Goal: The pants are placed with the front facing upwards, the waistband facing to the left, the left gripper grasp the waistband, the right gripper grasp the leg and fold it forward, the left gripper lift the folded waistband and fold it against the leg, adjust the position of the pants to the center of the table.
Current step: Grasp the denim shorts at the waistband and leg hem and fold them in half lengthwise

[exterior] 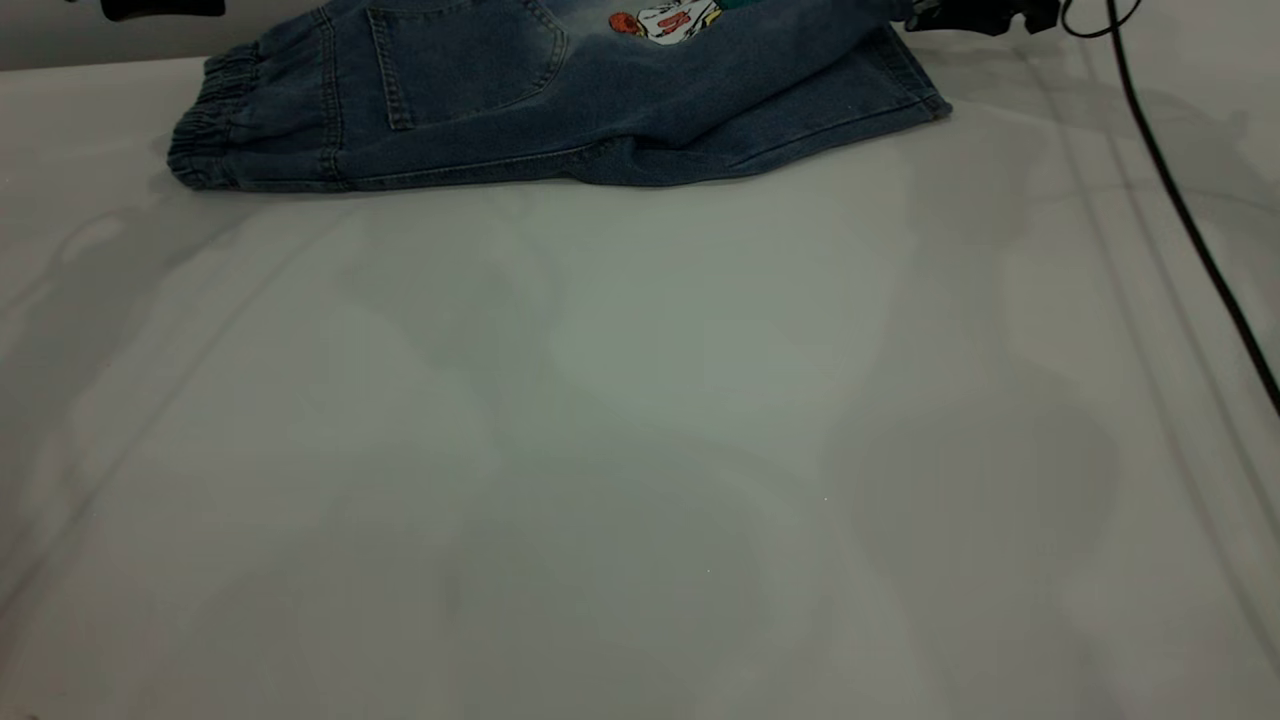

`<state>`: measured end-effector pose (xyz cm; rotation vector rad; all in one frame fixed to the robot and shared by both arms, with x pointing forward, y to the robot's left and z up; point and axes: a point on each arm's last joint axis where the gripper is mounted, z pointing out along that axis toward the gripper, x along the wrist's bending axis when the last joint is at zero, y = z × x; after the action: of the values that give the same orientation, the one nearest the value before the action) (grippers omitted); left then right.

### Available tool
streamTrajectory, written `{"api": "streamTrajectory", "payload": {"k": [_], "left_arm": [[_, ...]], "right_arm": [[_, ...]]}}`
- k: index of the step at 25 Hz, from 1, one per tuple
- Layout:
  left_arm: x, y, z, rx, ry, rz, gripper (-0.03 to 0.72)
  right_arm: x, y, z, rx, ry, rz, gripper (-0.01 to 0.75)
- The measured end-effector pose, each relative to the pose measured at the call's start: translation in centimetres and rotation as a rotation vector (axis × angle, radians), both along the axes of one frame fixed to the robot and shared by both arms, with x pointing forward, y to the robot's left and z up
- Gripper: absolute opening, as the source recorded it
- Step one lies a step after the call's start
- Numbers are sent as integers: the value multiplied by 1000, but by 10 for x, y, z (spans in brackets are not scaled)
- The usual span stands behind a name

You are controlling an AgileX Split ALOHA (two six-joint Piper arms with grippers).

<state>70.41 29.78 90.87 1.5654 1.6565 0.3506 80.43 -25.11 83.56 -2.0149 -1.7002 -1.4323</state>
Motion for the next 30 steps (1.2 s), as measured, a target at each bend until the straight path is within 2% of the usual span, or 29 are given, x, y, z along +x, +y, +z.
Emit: {"api": "streamTrajectory", "payload": {"k": [4,11,13,21,30], "left_arm": [[0,-1,0,-3,1,-5,581],[0,-1,0,-4,1,-6,581],[0,-1,0,-4,1,-6,581],[0,-1,0,-3,1,-5,581],[0,0,0,-4,1,-4,581]], "right_arm": [[-1,10,0,-16,-15,32,338],[-1,10,-1,-36,-26,36,102],[0,9,-1,-39,-29,34,55],[-4,11,9,-26,2,63,46],[-15,5,27,-176,130,121,46]]}}
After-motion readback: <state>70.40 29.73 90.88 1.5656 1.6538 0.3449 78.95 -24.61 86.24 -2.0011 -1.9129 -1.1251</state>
